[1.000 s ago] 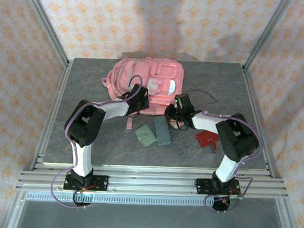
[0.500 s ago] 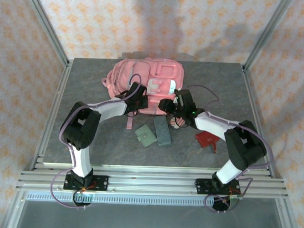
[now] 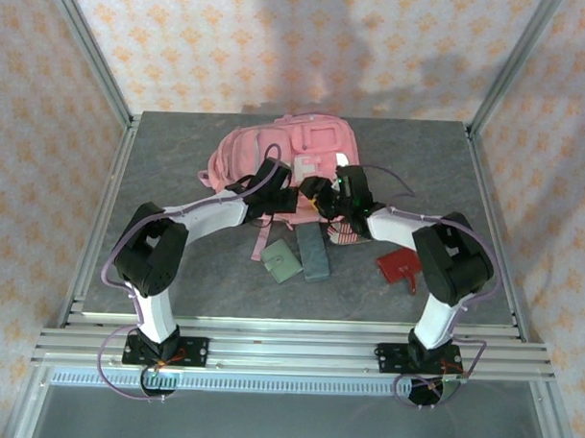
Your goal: Pack the student bag
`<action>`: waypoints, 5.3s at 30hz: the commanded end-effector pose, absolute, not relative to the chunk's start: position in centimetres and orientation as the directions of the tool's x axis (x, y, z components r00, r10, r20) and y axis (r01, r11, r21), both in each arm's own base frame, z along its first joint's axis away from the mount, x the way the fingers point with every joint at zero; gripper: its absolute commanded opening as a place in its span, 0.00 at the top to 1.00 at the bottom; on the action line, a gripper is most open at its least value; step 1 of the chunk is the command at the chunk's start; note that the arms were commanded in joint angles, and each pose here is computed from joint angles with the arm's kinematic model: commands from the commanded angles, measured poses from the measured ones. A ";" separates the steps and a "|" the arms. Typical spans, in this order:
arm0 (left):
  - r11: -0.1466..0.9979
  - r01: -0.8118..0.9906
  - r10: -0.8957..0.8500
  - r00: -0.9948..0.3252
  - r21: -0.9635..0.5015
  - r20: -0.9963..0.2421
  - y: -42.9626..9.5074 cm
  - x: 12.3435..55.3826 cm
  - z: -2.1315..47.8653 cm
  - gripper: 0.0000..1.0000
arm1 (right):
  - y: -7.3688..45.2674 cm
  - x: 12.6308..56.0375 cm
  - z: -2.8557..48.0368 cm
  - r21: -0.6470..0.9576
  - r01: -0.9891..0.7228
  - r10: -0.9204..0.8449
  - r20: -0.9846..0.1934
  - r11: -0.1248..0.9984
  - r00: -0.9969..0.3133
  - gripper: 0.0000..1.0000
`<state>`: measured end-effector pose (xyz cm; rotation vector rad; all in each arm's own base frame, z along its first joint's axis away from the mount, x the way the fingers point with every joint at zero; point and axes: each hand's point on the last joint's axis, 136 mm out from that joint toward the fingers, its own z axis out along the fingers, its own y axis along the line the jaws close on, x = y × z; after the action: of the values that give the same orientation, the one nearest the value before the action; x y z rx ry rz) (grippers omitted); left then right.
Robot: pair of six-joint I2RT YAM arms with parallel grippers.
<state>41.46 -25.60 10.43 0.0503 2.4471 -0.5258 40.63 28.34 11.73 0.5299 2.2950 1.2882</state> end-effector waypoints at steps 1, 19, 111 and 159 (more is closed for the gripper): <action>0.889 0.239 -0.093 -0.742 -0.392 -0.664 -26.6 41.7 14.6 1.00 | 29.0 42.1 12.1 0.901 0.155 0.579 -0.121 0.404 -0.806 0.42; 0.999 -0.022 -0.038 -0.764 -0.032 -0.644 -17.0 41.6 9.3 1.00 | 26.3 45.1 8.5 0.877 0.323 0.719 -0.036 0.356 -0.694 1.00; 0.946 -0.031 -0.248 -0.712 -0.323 -0.657 -15.1 35.0 13.6 1.00 | 28.8 52.7 14.9 0.852 0.123 0.527 -0.195 0.508 -0.827 0.94; 0.972 -0.183 -0.233 -0.734 -0.146 -0.638 -8.9 34.2 9.9 1.00 | 31.2 48.4 18.5 0.932 0.059 0.514 -0.143 0.356 -0.846 1.00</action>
<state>35.02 -5.94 10.31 -0.4025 2.3543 -0.0280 44.85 32.75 12.51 0.5723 2.3935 1.4751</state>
